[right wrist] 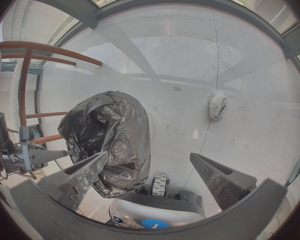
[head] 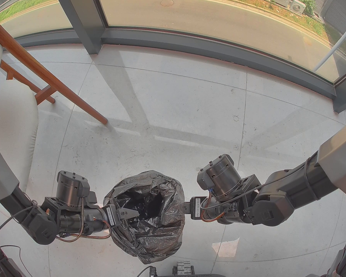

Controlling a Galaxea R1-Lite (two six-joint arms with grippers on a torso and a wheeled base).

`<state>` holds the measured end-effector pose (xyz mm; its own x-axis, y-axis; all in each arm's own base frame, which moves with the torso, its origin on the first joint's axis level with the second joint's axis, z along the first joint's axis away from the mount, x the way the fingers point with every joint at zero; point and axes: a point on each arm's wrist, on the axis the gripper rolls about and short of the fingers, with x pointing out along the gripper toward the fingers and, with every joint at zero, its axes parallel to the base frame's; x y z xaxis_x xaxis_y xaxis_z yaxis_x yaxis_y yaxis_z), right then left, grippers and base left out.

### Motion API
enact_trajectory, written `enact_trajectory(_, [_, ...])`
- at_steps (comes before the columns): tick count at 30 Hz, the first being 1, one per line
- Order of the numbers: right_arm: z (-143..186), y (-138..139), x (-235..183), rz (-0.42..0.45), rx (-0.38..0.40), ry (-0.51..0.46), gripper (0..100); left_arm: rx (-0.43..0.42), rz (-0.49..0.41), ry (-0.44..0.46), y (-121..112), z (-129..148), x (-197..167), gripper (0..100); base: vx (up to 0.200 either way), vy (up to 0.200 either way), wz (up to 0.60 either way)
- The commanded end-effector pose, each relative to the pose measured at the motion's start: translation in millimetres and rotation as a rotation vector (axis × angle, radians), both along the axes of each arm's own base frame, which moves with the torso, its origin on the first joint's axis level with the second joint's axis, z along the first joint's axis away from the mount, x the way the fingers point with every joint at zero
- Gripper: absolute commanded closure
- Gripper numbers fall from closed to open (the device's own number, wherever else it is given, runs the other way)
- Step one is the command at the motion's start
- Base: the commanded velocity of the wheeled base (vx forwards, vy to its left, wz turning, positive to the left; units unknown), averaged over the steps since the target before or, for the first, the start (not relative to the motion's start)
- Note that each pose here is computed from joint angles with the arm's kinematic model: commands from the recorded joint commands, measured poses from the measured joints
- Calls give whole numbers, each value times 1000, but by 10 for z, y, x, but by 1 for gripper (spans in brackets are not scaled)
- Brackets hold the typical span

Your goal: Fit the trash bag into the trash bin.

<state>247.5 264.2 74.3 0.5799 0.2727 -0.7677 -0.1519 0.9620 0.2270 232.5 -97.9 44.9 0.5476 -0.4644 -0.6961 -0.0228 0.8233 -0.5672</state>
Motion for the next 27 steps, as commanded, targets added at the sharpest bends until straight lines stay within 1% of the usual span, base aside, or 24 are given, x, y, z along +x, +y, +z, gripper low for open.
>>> enact_trajectory(1, [-9,6,-1,1,-2,1,0,11,0,35,-10,-94,8,0,0,0,0])
enact_trajectory(6, [-9,2,3,0,-2,1,0,5,8,41,-13,-94,7,0,0,0,0])
enact_trajectory(8, [-12,0,1,0,-3,2,0,7,-5,45,-38,-100,-14,0,0,0,0])
enact_trajectory(16, [-12,4,-3,0,-2,2,0,-26,9,22,-51,10,-34,0,0,0,0])
enact_trajectory(17, [-12,4,-3,0,-2,2,0,-34,1,8,-55,71,-82,0,0,0,0])
enact_trajectory(19, [-12,4,-3,1,-3,2,0,-28,-13,21,-83,58,-120,0,0,0,0])
enact_trajectory(23, [-13,6,-8,2,-3,3,0,-15,-19,46,-64,21,-189,0,0,0,0])
enact_trajectory(27, [-22,-2,-1,0,-6,5,0,-25,-24,9,-55,125,-256,0,0,0,0])
